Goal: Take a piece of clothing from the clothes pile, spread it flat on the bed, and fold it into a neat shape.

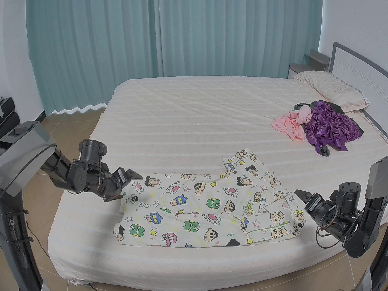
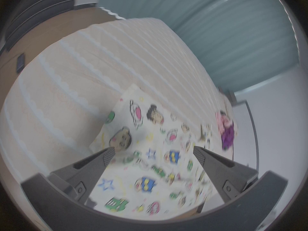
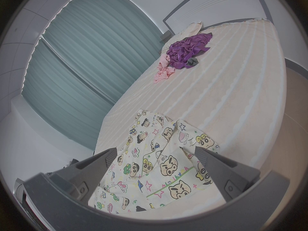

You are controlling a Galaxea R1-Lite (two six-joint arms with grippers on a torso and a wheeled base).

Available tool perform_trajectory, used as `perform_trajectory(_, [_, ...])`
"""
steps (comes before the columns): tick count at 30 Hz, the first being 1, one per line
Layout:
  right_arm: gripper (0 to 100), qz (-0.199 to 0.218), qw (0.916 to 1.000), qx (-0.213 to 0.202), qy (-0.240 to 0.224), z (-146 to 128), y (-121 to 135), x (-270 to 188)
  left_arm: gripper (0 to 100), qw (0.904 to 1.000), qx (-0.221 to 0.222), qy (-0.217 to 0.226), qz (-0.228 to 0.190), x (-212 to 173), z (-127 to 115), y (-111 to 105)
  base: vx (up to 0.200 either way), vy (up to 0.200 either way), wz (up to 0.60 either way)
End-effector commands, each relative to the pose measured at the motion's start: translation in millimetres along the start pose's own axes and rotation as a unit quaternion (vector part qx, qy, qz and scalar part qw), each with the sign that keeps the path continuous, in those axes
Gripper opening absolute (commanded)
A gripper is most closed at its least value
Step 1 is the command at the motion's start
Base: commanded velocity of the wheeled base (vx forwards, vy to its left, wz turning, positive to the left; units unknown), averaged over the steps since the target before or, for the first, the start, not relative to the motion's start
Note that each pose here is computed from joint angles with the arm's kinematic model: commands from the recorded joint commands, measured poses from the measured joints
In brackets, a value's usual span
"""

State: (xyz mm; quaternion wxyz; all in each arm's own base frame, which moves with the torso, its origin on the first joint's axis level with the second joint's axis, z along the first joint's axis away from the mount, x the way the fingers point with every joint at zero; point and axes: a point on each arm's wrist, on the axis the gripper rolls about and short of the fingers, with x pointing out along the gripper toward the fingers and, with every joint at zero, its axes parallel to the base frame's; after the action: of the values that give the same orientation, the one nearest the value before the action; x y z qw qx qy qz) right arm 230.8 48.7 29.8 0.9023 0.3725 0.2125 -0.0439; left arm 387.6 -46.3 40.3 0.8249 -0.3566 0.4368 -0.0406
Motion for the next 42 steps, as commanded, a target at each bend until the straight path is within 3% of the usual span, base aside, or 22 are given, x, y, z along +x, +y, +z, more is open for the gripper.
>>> perform_trajectory(1, [100, -0.001, 1.0, -0.001, 0.003, -2, -1, 2, 100, 0.9968, 0.052, 0.059, -0.014, -31, -22, 32, 0.0, 0.0, 0.0])
perform_trajectory(6, [100, -0.001, 1.0, -0.001, 0.003, -2, -1, 1, 100, 0.9918, 0.101, 0.078, -0.005, -28, -32, 41, 0.0, 0.0, 0.0])
perform_trajectory(13, [100, -0.001, 1.0, -0.001, 0.006, -3, -2, 2, 100, 0.992, 0.104, 0.071, -0.002, -30, -36, 51, 0.0, 0.0, 0.0])
perform_trajectory(23, [100, -0.009, 0.9998, -0.006, 0.017, -9, -4, 6, 100, 0.9843, 0.166, 0.054, -0.025, -14, -59, 66, 0.0, 0.0, 0.0])
perform_trajectory(31, [100, -0.006, 0.9997, -0.009, 0.022, -12, -2, 5, 100, 0.9807, 0.182, 0.067, -0.03, 0, -68, 61, 0.0, 0.0, 0.0])
perform_trajectory(42, [100, -0.002, 0.9997, -0.01, 0.023, -12, -1, 4, 100, 0.982, 0.186, 0.034, -0.008, 6, -64, 64, 0.0, 0.0, 0.0])
